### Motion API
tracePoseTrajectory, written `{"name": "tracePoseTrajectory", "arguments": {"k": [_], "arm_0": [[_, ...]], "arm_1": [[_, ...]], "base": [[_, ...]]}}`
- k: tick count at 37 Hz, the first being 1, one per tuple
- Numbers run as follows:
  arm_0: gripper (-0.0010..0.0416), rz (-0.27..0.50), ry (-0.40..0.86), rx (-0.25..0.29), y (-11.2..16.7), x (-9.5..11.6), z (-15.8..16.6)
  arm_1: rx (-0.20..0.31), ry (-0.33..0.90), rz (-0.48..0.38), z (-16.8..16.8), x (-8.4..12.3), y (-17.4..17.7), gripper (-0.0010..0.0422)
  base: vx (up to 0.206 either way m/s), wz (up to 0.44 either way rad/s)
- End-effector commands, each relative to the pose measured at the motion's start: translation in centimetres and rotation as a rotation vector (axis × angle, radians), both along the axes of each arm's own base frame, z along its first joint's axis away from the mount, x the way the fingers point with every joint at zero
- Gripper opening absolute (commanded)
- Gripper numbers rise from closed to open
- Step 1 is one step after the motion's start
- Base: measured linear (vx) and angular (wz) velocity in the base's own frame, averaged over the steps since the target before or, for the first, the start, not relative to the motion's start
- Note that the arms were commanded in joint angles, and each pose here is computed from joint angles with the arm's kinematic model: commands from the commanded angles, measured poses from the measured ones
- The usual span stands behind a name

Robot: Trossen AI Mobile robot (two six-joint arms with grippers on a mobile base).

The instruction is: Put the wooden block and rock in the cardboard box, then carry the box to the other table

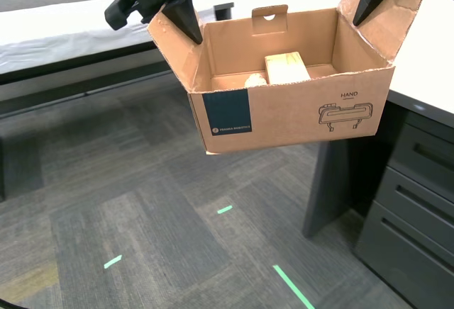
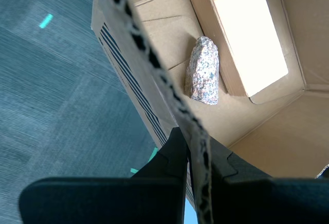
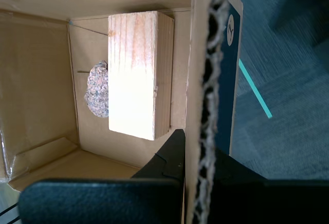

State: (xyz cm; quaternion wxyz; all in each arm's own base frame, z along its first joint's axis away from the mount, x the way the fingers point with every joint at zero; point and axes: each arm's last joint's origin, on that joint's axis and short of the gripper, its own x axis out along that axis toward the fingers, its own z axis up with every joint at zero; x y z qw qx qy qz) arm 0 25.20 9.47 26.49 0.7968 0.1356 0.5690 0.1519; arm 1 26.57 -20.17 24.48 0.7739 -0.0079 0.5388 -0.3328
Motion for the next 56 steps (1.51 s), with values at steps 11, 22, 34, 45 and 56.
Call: {"name": "tracePoseTrajectory", "arguments": {"k": [11, 22, 34, 45, 56], "arm_0": [[-0.0001, -0.005, 0.000, 0.027, 0.27, 0.02, 0.14], [-0.0001, -0.001, 0.004, 0.031, 0.30, 0.00, 0.13], [-0.0001, -0.003, 0.008, 0.032, 0.36, -0.05, 0.10], [-0.0001, 0.059, -0.020, 0.010, 0.37, -0.07, 0.09], [-0.0001, 0.116, 0.003, -0.024, 0.22, -0.49, -0.11]], "arm_1": [[0.011, -0.020, -0.091, 0.01, -0.29, 0.02, -0.0001], [0.005, -0.065, -0.091, 0.17, 0.01, -0.11, -0.0001], [-0.007, -0.035, -0.043, 0.17, 0.01, -0.12, -0.0001], [-0.037, 0.048, 0.084, 0.17, 0.00, -0.12, -0.0001], [-0.063, 0.053, 0.124, 0.30, 0.18, -0.23, -0.0001]], "base": [[0.169, 0.055], [0.155, -0.029], [0.144, -0.080], [0.143, -0.052], [0.141, 0.064]]}}
